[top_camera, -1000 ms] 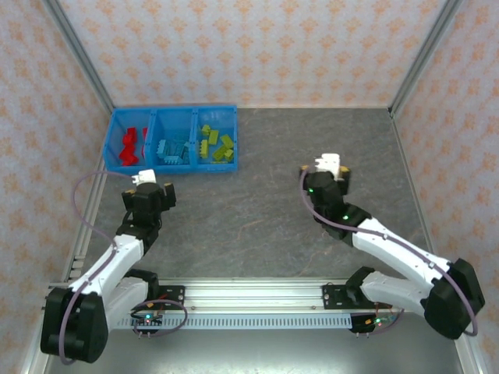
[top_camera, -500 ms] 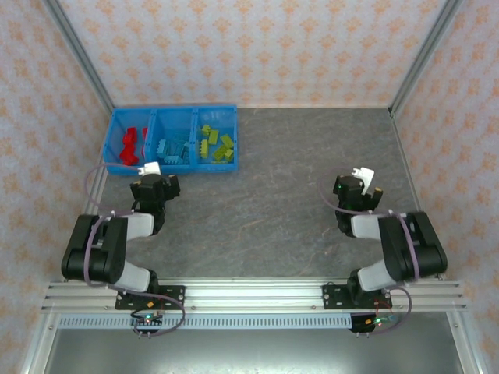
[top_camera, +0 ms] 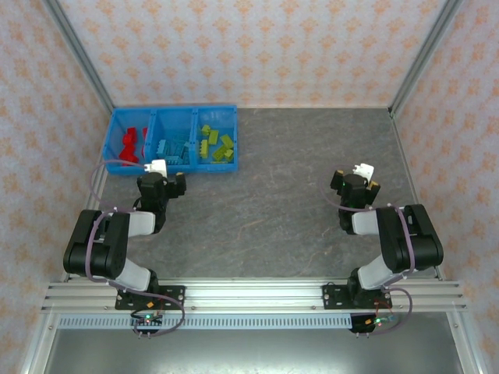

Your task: Sort the legos into containers by color

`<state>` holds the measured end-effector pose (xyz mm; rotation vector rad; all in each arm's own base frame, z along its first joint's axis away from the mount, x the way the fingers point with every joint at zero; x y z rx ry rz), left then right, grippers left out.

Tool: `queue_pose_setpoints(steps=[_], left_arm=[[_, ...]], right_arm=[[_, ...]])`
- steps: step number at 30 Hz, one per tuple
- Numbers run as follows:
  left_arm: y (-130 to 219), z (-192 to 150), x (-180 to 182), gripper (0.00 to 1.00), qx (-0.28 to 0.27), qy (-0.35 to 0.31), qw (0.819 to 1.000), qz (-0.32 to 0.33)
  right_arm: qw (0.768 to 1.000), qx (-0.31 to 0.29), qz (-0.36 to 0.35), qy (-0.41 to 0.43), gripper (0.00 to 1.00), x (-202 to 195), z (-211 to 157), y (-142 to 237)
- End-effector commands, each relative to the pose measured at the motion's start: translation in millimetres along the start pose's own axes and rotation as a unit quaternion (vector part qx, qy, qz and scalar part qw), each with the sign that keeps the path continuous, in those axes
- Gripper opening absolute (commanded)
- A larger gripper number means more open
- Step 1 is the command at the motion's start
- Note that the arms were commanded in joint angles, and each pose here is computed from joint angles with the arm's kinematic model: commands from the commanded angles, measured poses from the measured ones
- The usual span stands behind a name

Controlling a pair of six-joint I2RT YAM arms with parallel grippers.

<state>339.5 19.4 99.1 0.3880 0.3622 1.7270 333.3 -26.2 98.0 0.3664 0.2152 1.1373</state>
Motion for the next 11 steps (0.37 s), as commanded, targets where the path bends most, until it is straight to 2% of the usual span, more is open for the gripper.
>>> queue_pose_setpoints(steps=[1, 11], left_arm=[[-1.1, 16.2, -4.5, 1.00, -0.029, -0.003, 1.000, -0.008], [-1.1, 16.3, -4.5, 1.00, -0.029, -0.003, 1.000, -0.008]], right_arm=[[0.999, -0.024, 0.009, -0.018, 0.99, 3.8, 15.4, -0.8], [1.000, -0.024, 0.008, -0.018, 0.99, 3.5, 15.0, -0.6]])
Point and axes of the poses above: each hand's point on the last joint's axis, 136 mm out from that joint toward the fingers, its own y axis back along the fingers, its own x axis along the line the jaws close on, z = x × y, the point moved 5 cm from there along y, back along the fingers, and after that the axes turned 2 degrees about -y, right-handed, at the moved point
